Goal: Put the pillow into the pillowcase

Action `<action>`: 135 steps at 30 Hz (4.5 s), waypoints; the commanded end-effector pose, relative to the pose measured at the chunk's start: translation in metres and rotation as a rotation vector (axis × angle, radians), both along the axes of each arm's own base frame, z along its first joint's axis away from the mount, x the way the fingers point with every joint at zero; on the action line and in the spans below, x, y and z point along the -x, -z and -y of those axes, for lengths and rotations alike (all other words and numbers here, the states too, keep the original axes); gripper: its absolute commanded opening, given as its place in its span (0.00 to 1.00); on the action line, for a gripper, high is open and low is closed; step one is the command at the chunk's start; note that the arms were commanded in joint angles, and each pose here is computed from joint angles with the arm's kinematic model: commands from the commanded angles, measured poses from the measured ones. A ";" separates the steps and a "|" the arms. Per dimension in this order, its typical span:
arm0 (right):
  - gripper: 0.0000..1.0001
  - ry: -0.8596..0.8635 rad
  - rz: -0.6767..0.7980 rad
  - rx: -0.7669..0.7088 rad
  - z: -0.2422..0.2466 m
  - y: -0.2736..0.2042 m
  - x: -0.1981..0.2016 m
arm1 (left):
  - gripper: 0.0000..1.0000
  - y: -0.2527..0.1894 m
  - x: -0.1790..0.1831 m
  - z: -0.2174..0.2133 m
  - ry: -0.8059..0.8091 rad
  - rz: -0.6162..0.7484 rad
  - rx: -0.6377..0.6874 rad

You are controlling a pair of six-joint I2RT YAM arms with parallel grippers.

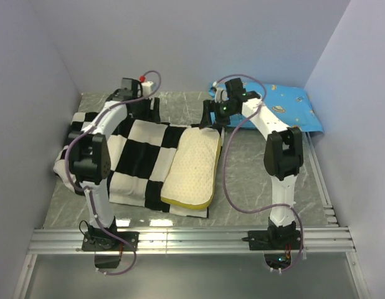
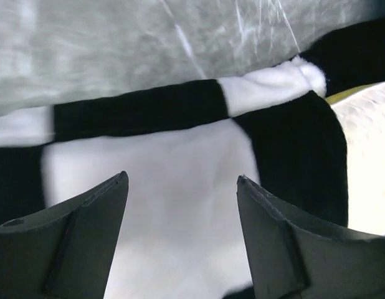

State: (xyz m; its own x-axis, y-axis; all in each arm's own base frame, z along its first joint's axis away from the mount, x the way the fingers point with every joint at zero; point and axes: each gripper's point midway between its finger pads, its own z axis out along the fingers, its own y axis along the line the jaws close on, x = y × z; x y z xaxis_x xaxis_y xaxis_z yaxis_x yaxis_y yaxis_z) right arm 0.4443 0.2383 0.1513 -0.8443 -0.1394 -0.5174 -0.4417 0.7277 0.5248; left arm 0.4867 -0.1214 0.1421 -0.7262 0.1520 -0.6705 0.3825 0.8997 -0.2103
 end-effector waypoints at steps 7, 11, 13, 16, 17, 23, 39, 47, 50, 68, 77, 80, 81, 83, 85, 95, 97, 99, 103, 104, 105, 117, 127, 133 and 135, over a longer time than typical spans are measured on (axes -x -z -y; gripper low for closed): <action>0.61 -0.107 -0.214 0.034 -0.032 0.080 0.064 | 0.56 0.061 -0.005 0.056 -0.075 -0.093 -0.060; 0.14 -0.097 -0.203 0.032 -0.030 0.087 0.064 | 0.17 0.071 0.015 0.079 -0.008 -0.133 -0.016; 0.00 -0.085 -0.189 0.004 -0.033 0.082 0.060 | 0.05 0.058 0.025 0.110 0.067 -0.130 0.093; 0.00 -0.070 -0.169 -0.063 -0.041 0.067 0.058 | 0.01 0.021 0.053 0.165 0.207 -0.102 0.245; 0.00 -0.072 -0.168 -0.084 -0.044 0.063 0.059 | 0.01 0.016 0.069 0.191 0.265 -0.104 0.265; 0.00 -0.047 -0.136 -0.164 -0.050 0.037 0.060 | 0.01 -0.028 0.122 0.268 0.427 -0.114 0.470; 0.00 -0.025 -0.150 -0.146 -0.019 0.051 0.074 | 0.66 -0.019 0.005 0.113 0.148 0.168 -0.093; 0.00 -0.033 -0.137 -0.139 -0.018 0.046 0.075 | 0.63 0.055 -0.034 0.058 -0.022 0.059 -0.314; 0.00 -0.033 -0.136 -0.136 -0.018 0.047 0.074 | 0.53 0.071 -0.026 0.057 0.007 -0.012 -0.302; 0.00 -0.009 -0.117 -0.176 -0.035 0.035 0.057 | 0.00 -0.028 0.134 0.261 0.426 -0.102 0.388; 0.00 -0.019 -0.119 -0.156 -0.026 0.037 0.065 | 0.49 -0.001 0.083 0.183 0.261 -0.014 0.155; 0.00 -0.028 -0.124 -0.150 -0.022 0.039 0.070 | 0.62 -0.012 0.043 0.137 0.176 0.096 0.018; 0.00 -0.028 -0.125 -0.149 -0.021 0.039 0.071 | 0.63 -0.011 0.031 0.122 0.132 0.116 -0.046; 0.00 -0.034 -0.127 -0.144 -0.021 0.041 0.073 | 0.63 -0.008 0.008 0.099 0.109 0.128 -0.139; 0.00 -0.039 -0.125 -0.142 -0.021 0.041 0.074 | 0.64 -0.004 -0.015 0.082 0.058 0.142 -0.178; 0.00 -0.045 -0.133 -0.137 -0.022 0.043 0.073 | 0.59 0.057 -0.049 0.044 0.054 0.016 -0.276; 0.00 -0.040 -0.132 -0.137 -0.022 0.044 0.071 | 0.46 0.068 -0.039 0.048 0.072 -0.025 -0.277; 0.00 -0.036 -0.130 -0.143 -0.023 0.044 0.068 | 0.20 0.070 -0.028 0.064 0.105 -0.055 -0.231; 0.00 -0.029 -0.130 -0.155 -0.028 0.041 0.060 | 0.07 0.038 0.013 0.136 0.256 -0.061 -0.097; 0.00 -0.026 -0.133 -0.159 -0.029 0.041 0.059 | 0.06 0.028 0.021 0.150 0.269 -0.053 -0.067; 0.00 -0.023 -0.133 -0.163 -0.029 0.039 0.057 | 0.03 0.015 0.034 0.164 0.299 -0.045 -0.030; 0.00 -0.020 -0.121 -0.168 -0.033 0.033 0.050 | 0.04 0.005 0.108 0.207 0.293 -0.057 0.215; 0.00 -0.037 -0.123 -0.154 -0.028 0.037 0.061 | 0.63 -0.020 -0.023 0.080 0.152 0.135 -0.079; 0.00 -0.022 -0.121 -0.147 -0.027 0.039 0.058 | 0.58 0.034 -0.040 0.059 0.118 0.081 -0.242; 0.00 -0.020 -0.123 -0.148 -0.027 0.039 0.057 | 0.52 0.060 -0.035 0.054 0.108 0.011 -0.271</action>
State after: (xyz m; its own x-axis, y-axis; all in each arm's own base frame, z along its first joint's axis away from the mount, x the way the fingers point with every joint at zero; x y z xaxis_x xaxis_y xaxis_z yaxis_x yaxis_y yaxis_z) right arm 0.3718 0.2577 0.0897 -0.9394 -0.0927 -0.3301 -0.3065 0.6583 0.6875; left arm 0.5360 -0.1794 0.1246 -0.6271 0.3143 -0.7127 0.4623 0.8866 -0.0158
